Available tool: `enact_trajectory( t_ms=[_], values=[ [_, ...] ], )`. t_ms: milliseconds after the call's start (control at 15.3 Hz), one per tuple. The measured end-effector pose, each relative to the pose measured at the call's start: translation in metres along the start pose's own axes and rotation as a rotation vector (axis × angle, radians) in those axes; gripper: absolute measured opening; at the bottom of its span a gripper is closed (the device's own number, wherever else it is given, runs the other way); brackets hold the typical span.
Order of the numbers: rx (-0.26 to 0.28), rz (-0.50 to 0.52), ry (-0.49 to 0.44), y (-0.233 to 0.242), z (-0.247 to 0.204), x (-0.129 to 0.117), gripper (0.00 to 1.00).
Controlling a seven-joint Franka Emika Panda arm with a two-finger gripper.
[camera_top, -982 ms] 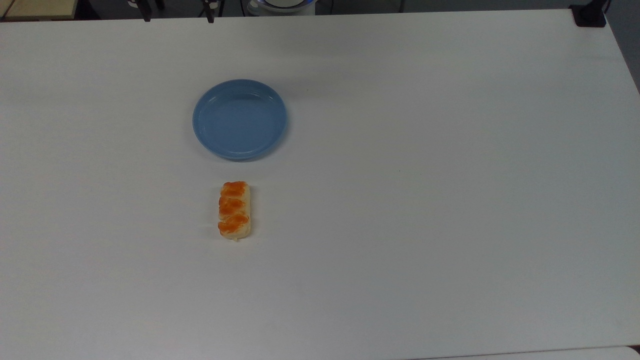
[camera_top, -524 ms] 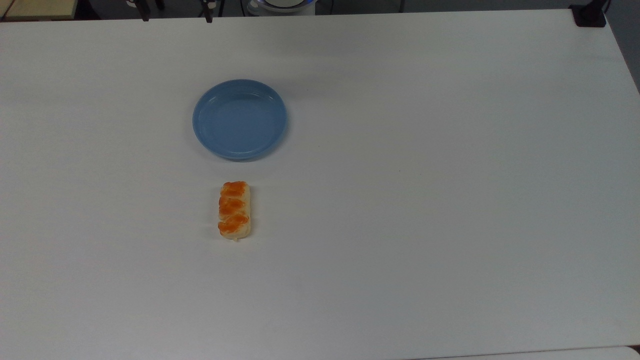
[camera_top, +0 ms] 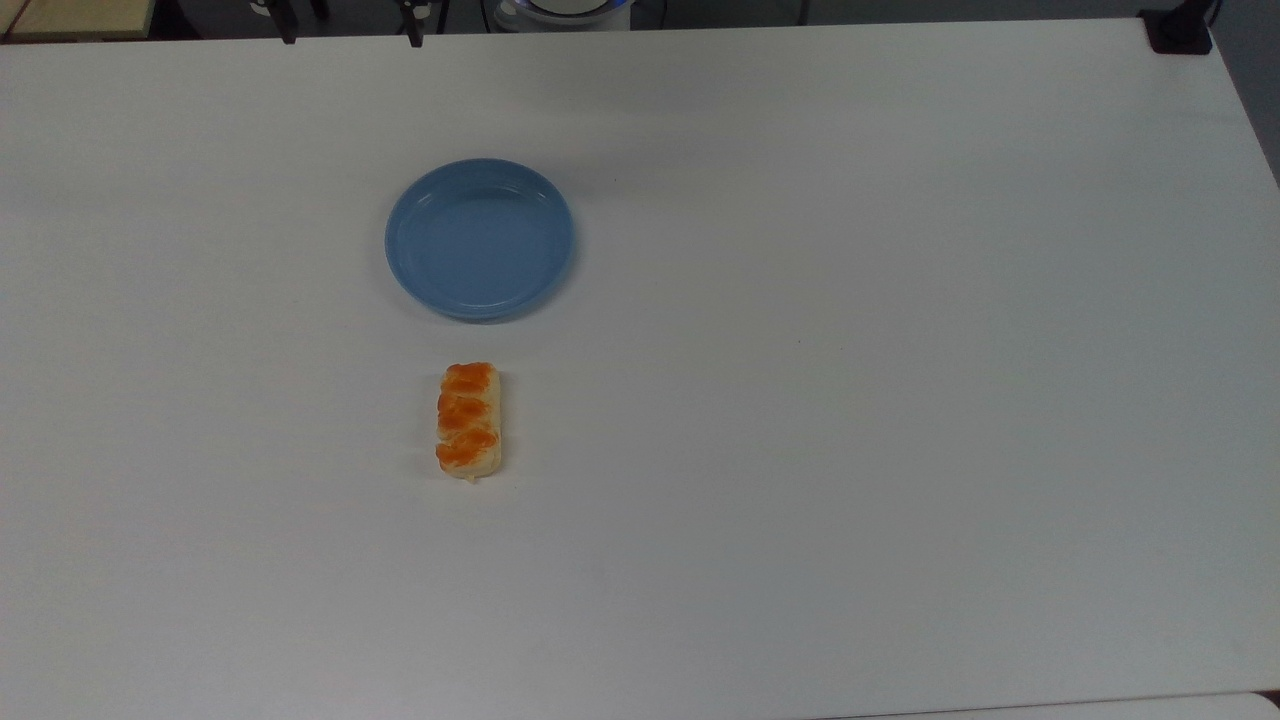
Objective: Put the bread on a plate
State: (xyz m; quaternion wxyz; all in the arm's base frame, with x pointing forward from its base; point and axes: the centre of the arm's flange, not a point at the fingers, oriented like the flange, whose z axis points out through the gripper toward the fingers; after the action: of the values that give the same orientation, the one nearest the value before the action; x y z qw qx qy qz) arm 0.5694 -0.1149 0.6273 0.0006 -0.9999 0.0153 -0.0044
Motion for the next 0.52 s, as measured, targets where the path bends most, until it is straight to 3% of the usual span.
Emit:
enact_trajectory(
  t_ms=[262, 524],
  values=[
    [-0.013, -0.002, 0.049, 0.0, 0.005, 0.011, 1.0],
    [-0.041, -0.008, 0.118, -0.002, 0.033, 0.037, 1.0]
  ],
)
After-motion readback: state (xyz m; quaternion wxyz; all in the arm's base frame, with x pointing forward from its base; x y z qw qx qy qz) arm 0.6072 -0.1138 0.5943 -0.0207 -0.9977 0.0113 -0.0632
